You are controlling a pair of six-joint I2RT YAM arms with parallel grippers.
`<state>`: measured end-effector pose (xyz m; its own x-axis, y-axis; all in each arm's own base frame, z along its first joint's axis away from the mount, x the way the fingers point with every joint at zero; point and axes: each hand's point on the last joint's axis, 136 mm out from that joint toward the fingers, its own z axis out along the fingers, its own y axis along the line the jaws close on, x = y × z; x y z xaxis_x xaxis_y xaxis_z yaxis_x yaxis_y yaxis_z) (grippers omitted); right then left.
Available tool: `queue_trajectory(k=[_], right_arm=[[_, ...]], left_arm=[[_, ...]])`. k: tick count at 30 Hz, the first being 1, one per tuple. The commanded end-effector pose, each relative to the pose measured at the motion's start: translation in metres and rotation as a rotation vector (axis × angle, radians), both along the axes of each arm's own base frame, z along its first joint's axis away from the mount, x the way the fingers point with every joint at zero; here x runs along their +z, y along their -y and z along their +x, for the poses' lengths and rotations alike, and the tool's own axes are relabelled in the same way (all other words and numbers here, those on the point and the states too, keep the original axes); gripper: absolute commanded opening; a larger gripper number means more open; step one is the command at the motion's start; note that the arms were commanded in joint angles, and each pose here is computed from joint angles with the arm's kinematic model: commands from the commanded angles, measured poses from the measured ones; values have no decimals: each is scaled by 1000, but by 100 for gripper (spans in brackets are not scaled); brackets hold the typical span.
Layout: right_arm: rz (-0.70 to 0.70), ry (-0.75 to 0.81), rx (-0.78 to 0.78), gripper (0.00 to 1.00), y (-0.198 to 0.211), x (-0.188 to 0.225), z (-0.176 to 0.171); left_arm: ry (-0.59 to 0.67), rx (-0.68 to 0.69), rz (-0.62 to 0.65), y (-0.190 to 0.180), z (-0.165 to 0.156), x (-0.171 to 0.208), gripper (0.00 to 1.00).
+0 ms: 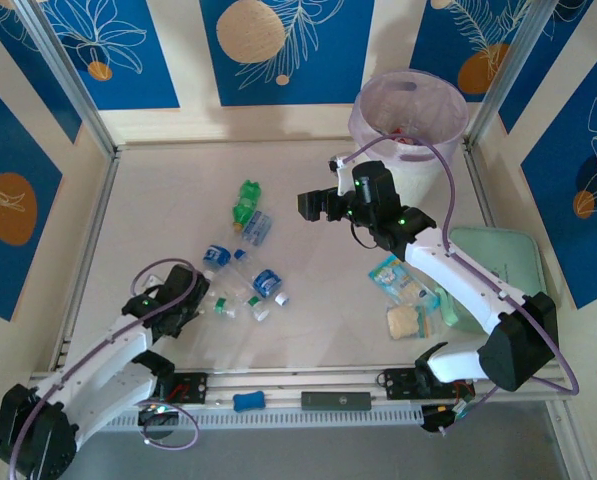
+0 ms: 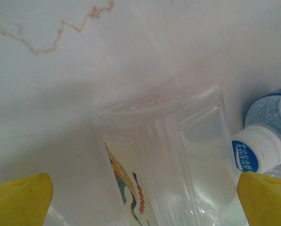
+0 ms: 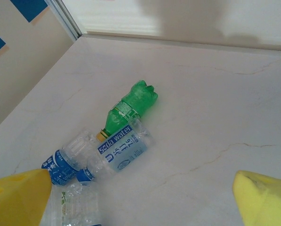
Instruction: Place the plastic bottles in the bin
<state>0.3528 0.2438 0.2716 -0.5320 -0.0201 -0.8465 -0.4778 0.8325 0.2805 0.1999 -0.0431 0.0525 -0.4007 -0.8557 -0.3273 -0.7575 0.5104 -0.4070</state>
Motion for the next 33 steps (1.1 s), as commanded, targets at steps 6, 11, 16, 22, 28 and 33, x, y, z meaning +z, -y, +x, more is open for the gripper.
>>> queue_trajectory(k=[6, 11, 16, 22, 28, 33], right_arm=[[-6, 14, -29, 99, 7, 2, -2], [-13, 23, -34, 99, 9, 4, -3], [-19, 24, -45, 99, 13, 3, -5], [3, 12, -17, 99, 7, 2, -8], [73, -18, 101, 99, -15, 2, -17], [158, -43, 214, 99, -40, 5, -29]], left_arm=[[21, 76, -19, 0, 13, -14, 97], [22, 86, 6, -3, 16, -18, 87], [37, 97, 33, -10, 15, -17, 64], [79, 100, 62, -18, 15, -6, 48], [240, -27, 126, -13, 40, 47, 46], [434, -186, 113, 14, 73, 106, 46]])
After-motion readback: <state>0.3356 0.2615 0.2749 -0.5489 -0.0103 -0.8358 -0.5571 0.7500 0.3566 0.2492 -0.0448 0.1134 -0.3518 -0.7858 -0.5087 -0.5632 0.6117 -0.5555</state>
